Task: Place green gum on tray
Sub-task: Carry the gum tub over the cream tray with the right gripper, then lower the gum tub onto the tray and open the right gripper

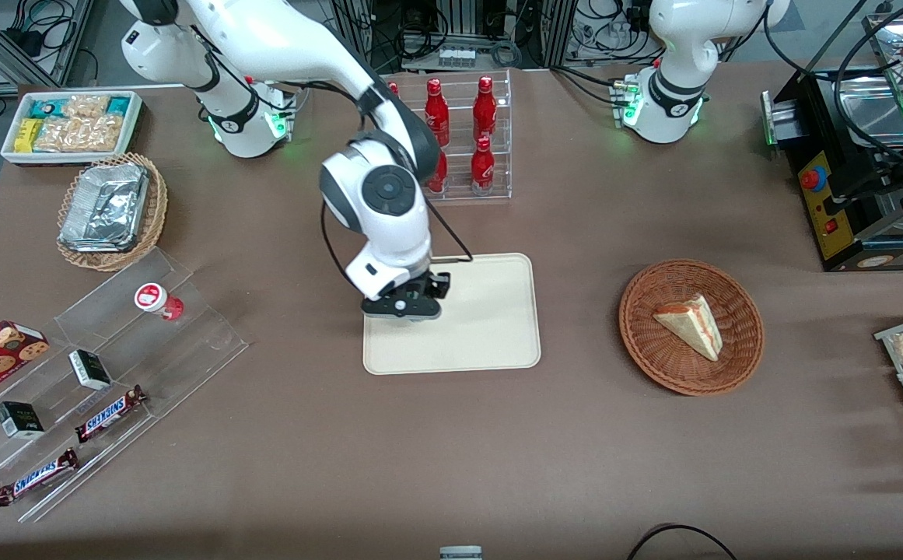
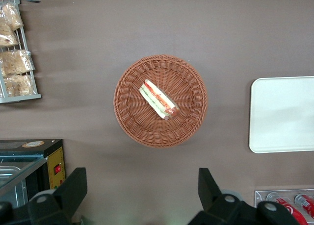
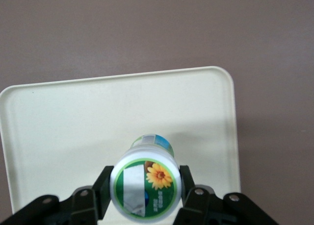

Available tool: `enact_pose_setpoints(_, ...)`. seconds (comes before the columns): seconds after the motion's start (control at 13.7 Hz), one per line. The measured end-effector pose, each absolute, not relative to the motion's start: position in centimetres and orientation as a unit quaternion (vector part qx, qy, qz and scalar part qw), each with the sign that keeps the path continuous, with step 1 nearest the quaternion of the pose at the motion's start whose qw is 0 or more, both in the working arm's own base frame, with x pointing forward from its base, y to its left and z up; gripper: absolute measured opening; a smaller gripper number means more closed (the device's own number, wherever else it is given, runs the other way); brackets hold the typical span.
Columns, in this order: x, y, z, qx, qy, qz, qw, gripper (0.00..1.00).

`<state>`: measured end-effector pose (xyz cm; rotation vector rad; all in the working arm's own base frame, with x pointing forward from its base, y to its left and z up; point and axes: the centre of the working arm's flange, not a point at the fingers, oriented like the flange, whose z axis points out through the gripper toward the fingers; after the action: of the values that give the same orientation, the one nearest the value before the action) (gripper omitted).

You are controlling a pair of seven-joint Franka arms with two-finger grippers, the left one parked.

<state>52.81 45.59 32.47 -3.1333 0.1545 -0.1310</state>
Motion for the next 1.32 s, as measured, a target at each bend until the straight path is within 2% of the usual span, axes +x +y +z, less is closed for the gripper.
enact_pose_setpoints(0.37,51.2,48.6,27.9,-0.998,0.045,-0.044,0.016,0.59)
enact_pose_setpoints(1.1,50.0,50.0,24.5,-0.998,0.044,-0.041,0.017,0.59)
enact_pose_setpoints(1.32,49.9,50.1,24.4,-0.998,0.042,-0.041,0.017,0.84)
